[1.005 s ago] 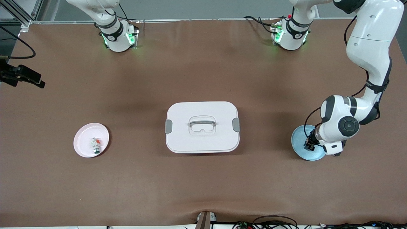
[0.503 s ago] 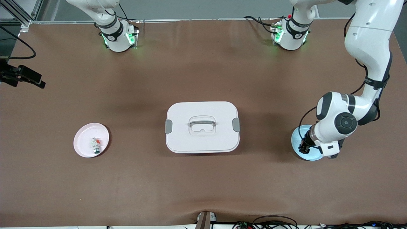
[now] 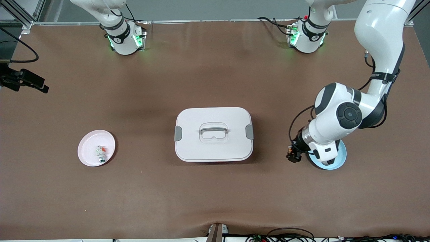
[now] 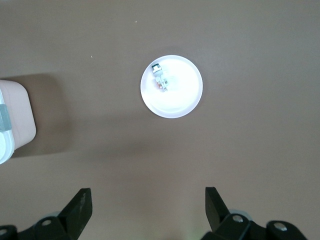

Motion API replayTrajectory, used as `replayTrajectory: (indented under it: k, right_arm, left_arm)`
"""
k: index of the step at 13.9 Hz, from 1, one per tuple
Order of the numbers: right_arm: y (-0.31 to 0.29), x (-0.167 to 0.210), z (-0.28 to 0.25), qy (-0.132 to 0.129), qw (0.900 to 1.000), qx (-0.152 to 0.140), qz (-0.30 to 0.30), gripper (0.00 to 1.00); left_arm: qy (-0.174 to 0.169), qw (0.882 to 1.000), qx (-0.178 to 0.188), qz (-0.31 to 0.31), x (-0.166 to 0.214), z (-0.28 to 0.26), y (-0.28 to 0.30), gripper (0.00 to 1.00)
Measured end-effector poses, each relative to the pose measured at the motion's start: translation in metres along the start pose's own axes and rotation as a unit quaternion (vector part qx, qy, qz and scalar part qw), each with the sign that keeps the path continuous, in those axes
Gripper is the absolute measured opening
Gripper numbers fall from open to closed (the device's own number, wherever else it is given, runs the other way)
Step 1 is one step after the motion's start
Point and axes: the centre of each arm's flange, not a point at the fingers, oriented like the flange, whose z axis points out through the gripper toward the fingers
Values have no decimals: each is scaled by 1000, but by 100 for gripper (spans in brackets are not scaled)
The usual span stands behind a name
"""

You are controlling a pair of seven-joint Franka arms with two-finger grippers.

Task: Transfer orange switch to right arm and place
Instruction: 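Lift the orange switch and carry it above the white box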

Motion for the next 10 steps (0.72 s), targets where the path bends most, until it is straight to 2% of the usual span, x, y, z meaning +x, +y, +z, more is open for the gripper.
replayTrajectory:
  k: [3,6,10]
  right_arm:
    - [-3,-1,5,-8,1000,15,-1,100]
    - [-4,-1,8,-11,1000,20,-1,100]
    - [-4,-1,8,-12,1000,21,-1,100]
  left_arm:
    - [-78,996,-42,-26,-50,-40,23,73]
    - [-160,985,-64,-32,-110,-71,35,73]
    - [-231,967,-100,-32,-189,-94,49,73]
